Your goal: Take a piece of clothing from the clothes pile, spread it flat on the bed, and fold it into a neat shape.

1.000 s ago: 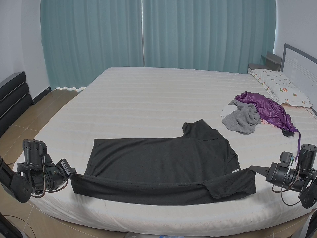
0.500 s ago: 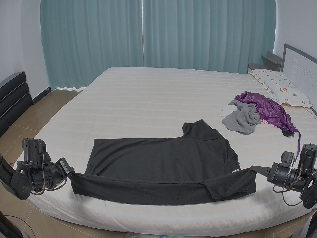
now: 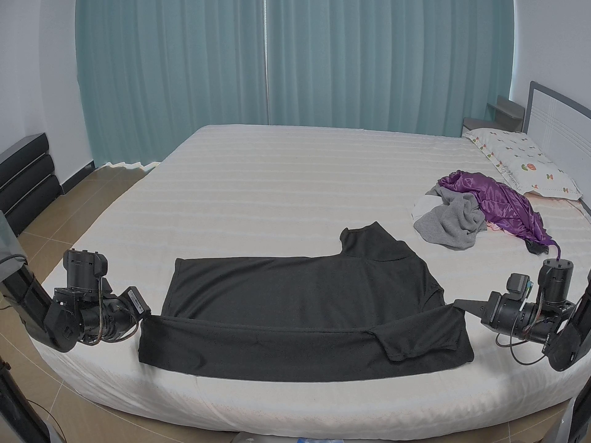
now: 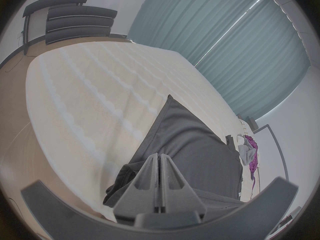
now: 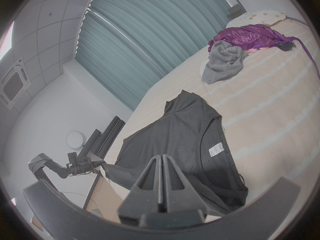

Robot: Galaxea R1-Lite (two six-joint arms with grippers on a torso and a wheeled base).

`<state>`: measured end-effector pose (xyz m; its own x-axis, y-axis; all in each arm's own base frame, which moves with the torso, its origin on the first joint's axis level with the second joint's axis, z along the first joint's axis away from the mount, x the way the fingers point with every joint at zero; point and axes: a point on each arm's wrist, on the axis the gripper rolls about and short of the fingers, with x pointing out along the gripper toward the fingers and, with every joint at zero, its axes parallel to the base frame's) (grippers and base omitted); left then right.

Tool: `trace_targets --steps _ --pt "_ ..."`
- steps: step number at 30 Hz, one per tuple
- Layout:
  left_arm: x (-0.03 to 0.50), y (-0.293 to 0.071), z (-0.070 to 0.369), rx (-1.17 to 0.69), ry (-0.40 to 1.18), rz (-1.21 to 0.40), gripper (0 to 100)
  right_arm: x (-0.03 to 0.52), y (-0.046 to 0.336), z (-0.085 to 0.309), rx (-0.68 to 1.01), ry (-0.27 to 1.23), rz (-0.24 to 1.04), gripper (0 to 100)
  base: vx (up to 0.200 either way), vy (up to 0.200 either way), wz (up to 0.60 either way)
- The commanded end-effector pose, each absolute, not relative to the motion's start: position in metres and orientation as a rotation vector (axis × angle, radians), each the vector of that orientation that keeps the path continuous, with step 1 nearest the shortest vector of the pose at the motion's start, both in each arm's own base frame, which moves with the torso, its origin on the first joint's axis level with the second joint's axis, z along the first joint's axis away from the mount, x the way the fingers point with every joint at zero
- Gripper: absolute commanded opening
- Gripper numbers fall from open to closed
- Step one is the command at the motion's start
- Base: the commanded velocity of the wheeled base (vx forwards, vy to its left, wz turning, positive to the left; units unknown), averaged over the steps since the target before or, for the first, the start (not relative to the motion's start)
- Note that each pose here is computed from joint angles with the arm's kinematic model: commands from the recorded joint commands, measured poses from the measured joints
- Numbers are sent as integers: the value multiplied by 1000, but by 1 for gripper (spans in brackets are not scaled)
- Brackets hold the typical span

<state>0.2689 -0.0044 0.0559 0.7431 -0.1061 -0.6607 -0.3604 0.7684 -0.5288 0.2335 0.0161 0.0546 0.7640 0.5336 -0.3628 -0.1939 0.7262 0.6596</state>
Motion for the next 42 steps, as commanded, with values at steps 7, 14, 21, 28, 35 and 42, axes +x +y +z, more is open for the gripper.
trace_targets --steps 7,14,21,28,35,42 --pt "303 -10 21 -687 810 166 0 270 18 20 654 641 397 0 0 0 0" --pt "315 -12 5 -682 835 175 0 288 18 4 656 658 385 0 0 0 0" --pt "321 -14 -3 -679 849 178 0 295 19 -13 661 690 369 0 0 0 0" --pt "322 -14 0 -686 835 176 100 297 19 -21 663 702 369 100 0 0 0" --pt "324 -7 29 -737 740 179 100 296 16 1 697 623 379 100 0 0 0" --pt "349 1 69 -769 579 127 100 287 18 8 885 589 358 100 0 0 0"
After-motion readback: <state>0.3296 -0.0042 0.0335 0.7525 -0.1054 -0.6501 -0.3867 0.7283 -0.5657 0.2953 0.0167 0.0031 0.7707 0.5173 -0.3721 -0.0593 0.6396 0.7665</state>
